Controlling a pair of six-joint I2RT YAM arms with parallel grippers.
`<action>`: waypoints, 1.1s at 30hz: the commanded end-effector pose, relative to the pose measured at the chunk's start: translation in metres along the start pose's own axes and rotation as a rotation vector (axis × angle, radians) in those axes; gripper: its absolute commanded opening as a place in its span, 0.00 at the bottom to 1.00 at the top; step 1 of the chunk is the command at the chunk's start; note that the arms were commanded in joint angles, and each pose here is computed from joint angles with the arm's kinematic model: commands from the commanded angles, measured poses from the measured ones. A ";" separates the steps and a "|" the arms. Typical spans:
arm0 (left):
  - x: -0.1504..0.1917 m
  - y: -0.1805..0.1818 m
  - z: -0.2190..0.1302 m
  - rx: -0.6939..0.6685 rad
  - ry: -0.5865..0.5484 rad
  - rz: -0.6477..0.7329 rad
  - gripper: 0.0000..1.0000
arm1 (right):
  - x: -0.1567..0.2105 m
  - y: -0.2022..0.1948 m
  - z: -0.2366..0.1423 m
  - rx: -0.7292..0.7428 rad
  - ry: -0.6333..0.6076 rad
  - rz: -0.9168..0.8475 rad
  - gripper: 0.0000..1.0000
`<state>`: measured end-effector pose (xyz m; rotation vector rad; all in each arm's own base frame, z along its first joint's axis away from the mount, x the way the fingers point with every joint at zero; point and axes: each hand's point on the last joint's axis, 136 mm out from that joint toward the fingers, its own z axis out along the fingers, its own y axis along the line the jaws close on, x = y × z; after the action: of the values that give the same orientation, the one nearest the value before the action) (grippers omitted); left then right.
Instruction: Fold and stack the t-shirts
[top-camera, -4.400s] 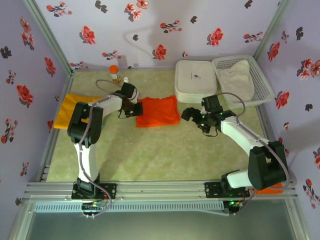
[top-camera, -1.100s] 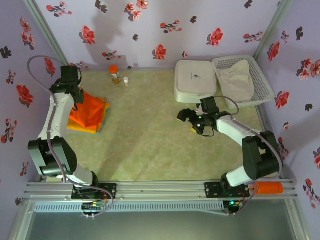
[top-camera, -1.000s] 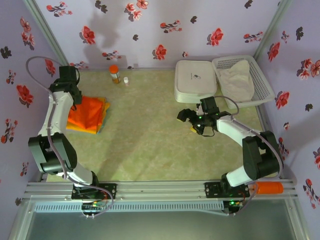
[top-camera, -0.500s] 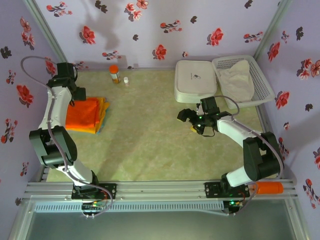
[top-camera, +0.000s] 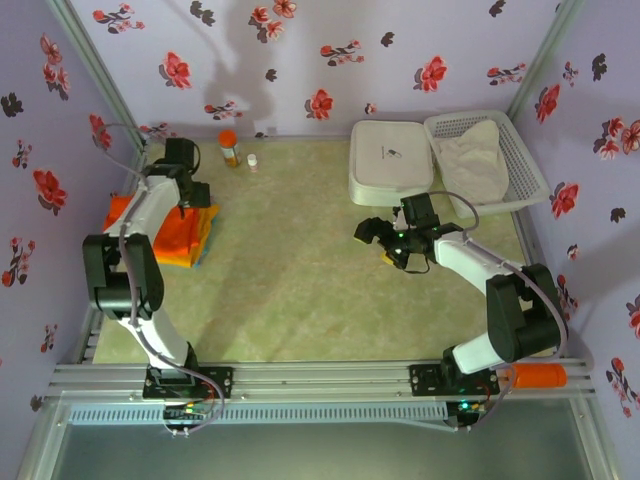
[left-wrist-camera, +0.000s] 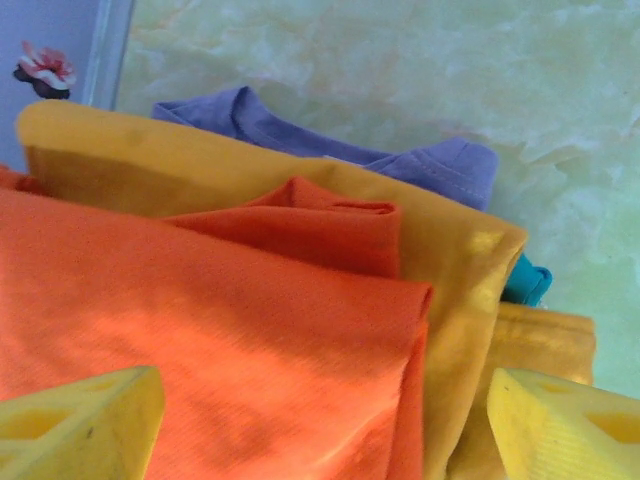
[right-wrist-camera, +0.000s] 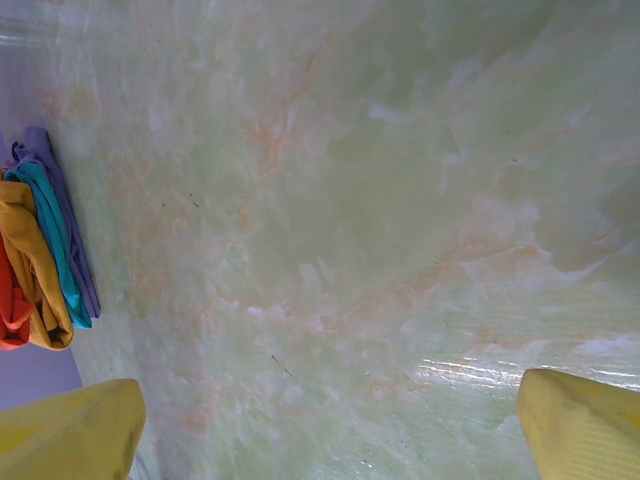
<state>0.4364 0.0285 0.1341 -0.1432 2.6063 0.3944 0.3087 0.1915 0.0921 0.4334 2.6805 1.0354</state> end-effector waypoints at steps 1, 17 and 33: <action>-0.006 0.002 0.018 -0.092 0.000 -0.011 0.80 | 0.005 -0.005 -0.007 0.013 0.001 -0.014 0.96; 0.013 -0.010 0.030 -0.151 0.037 0.055 0.53 | 0.006 -0.012 -0.007 0.018 0.005 -0.001 0.96; -0.001 -0.027 -0.108 0.158 -0.235 -0.004 0.94 | -0.030 -0.022 -0.049 0.229 -0.172 -0.174 0.99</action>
<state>0.4058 -0.0160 0.2013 -0.0844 2.4298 0.3111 0.3084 0.1581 0.0963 0.3708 2.6967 0.7993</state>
